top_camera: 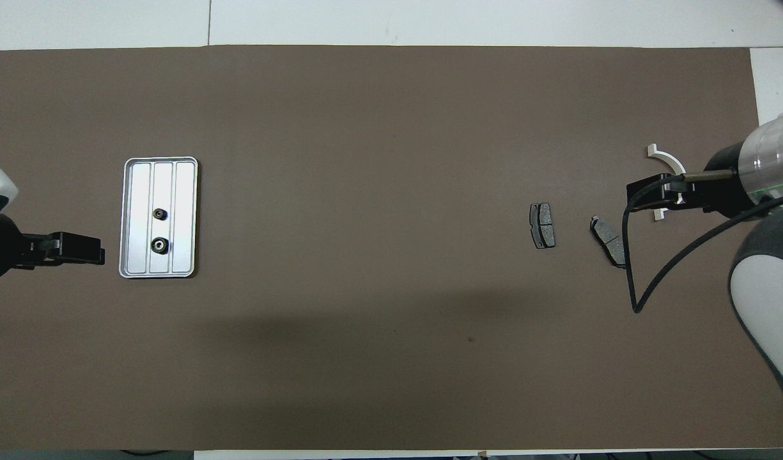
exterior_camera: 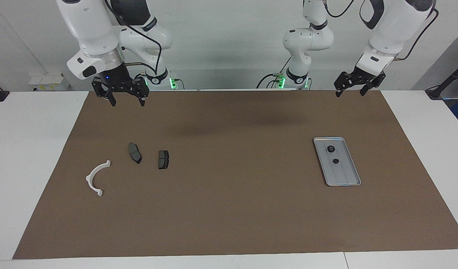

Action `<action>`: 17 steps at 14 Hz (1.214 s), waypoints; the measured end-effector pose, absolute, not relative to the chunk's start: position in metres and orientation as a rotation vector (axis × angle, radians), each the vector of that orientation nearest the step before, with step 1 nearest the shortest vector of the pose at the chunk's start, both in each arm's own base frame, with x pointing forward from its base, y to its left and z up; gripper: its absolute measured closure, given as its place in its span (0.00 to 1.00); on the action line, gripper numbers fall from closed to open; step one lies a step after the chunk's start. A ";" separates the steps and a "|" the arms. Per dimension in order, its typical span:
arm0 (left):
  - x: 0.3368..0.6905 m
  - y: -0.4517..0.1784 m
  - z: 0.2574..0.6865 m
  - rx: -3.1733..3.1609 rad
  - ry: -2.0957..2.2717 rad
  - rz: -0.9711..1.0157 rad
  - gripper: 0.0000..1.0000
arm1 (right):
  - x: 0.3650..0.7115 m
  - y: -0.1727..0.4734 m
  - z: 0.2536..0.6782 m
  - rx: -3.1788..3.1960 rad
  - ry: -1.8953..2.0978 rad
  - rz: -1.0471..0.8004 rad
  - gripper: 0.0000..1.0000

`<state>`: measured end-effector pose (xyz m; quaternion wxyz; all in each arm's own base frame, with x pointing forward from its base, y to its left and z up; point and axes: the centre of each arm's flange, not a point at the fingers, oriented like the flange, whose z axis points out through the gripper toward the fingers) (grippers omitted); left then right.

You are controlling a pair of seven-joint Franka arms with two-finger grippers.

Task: Place bearing gear from tray to pile
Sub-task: 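Move the left gripper over the black bearing on the silver tray, then lower the left gripper and grasp the black bearing gear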

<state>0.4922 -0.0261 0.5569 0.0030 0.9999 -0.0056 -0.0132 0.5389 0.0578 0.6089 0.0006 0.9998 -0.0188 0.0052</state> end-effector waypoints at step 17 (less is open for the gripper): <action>0.544 0.018 0.366 3.133 -0.080 0.041 0.00 | 0.540 0.049 0.609 3.139 -0.085 0.016 0.00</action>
